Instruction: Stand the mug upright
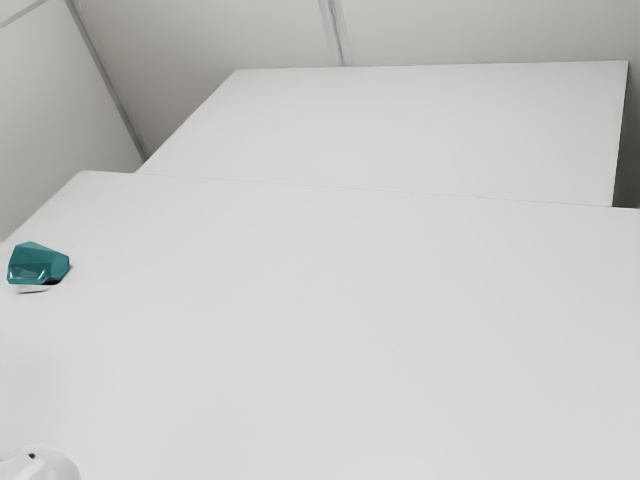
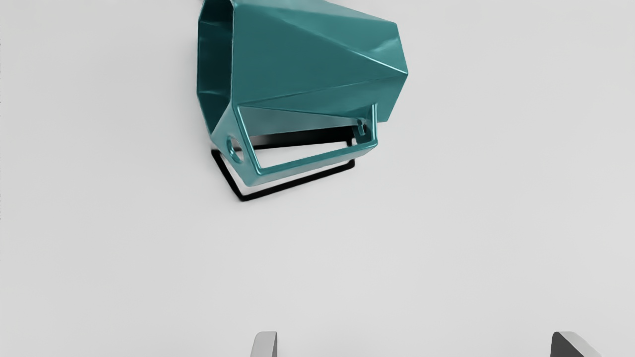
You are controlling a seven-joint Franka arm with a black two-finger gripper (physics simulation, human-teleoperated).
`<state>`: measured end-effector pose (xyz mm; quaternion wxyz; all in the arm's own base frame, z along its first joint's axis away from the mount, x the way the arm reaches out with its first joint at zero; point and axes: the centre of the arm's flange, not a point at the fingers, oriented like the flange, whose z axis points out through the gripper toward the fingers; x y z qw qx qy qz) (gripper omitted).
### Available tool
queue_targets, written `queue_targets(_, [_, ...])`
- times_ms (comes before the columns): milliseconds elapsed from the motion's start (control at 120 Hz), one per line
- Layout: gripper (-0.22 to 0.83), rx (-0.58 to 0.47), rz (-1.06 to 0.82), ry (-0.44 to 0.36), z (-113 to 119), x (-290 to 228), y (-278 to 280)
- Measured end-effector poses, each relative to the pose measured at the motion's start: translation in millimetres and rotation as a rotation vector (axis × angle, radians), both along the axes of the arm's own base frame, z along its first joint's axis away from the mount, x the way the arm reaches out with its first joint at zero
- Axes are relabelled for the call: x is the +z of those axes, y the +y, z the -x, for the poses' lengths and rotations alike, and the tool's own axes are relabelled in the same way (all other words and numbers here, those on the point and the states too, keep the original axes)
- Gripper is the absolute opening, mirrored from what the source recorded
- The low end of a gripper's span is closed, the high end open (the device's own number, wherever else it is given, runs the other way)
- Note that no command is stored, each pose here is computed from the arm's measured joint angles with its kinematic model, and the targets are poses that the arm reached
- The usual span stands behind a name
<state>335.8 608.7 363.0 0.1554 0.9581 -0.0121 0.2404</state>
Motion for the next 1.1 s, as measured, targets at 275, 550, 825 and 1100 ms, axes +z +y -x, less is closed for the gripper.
queue_targets(275, [0.61,-0.047,0.039,-0.185,-35,-36,16])
queue_targets(550, [0.61,-0.018,0.041,-0.292,-19,-54,51])
queue_targets(825, [0.61,-0.037,0.062,-0.357,-26,-64,55])
queue_targets(1100, [0.62,-0.038,0.137,-0.401,-37,-74,47])
